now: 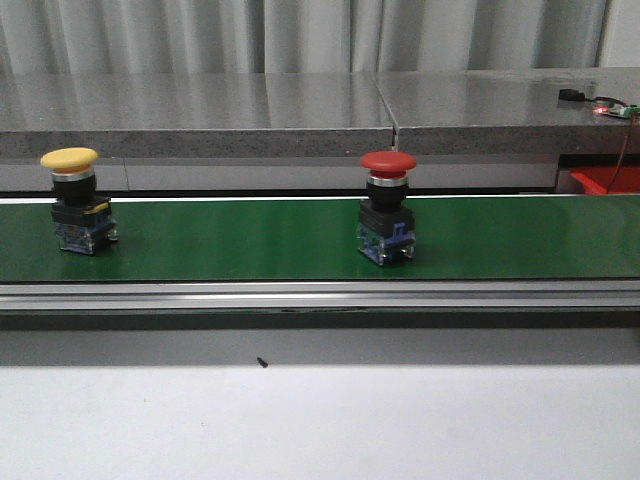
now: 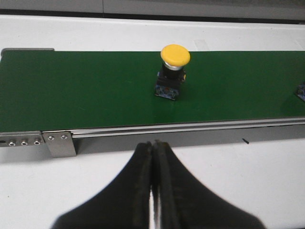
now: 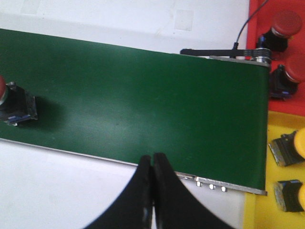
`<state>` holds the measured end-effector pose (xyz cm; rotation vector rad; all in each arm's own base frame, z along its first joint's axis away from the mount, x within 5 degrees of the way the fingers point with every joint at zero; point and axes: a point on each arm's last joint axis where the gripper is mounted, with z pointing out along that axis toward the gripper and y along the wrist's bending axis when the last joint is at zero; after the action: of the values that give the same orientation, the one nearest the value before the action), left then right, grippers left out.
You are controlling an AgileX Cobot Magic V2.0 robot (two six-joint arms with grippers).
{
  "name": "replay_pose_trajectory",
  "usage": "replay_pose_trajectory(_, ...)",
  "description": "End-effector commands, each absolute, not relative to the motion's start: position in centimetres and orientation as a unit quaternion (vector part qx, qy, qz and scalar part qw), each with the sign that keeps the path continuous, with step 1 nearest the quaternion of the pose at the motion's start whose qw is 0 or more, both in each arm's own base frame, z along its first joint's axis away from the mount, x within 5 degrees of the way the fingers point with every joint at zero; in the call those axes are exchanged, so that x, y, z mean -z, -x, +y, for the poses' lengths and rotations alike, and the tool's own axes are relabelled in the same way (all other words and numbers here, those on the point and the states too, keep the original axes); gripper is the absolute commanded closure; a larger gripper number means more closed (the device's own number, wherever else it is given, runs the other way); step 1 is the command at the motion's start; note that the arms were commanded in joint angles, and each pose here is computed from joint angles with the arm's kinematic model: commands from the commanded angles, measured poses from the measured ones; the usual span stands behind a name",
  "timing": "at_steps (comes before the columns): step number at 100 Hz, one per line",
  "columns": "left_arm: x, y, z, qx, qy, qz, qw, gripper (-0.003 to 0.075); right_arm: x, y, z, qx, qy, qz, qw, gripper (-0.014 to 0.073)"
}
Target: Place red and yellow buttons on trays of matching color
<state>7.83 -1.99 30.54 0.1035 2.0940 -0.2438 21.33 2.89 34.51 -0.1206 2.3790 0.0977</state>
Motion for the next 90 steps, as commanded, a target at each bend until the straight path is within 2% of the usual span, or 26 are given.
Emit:
replay_pose_trajectory(1, -31.9, -8.1, -2.1, 0.111, -0.038, 0.84, 0.53, 0.0739, -36.1, -22.6, 3.7, -0.043, 0.06, 0.911, 0.406, 0.0662)
replay_pose_trajectory(14, -31.9, -8.1, -2.1, 0.111, -0.038, 0.84, 0.53, 0.0739, -36.0, -24.4, 5.2, -0.052, 0.084, 0.917, 0.386, 0.0657)
replay_pose_trajectory(23, -31.9, -8.1, -2.1, 0.111, -0.038, 0.84, 0.53, 0.0739, -35.9, -25.5, 6.3, -0.057, 0.098, 0.921, 0.372, 0.0594)
replay_pose_trajectory(30, -31.9, -8.1, -2.1, 0.111, -0.038, 0.84, 0.53, 0.0739, -35.7, -26.3, 7.0, -0.059, 0.107, 0.925, 0.361, 0.0489)
replay_pose_trajectory(47, -31.9, -8.1, -2.1, 0.111, -0.038, 0.84, 0.53, 0.0738, -34.9, -27.9, 8.7, -0.065, 0.127, 0.933, 0.332, 0.0128)
replay_pose_trajectory(54, -31.9, -8.1, -2.1, 0.111, -0.038, 0.84, 0.53, 0.0738, -34.5, -28.4, 9.5, -0.073, 0.131, 0.936, 0.317, 0.005)
replay_pose_trajectory(74, -31.9, -8.1, -2.1, 0.111, -0.038, 0.84, 0.53, 0.0739, -33.6, -29.1, 11.8, -0.105, 0.144, 0.943, 0.28, 0.0046)
replay_pose_trajectory(90, -31.9, -8.1, -2.1, 0.111, -0.038, 0.84, 0.53, 0.0739, -33.2, -29.9, 12.7, -0.107, 0.153, 0.943, 0.275, 0.0046)
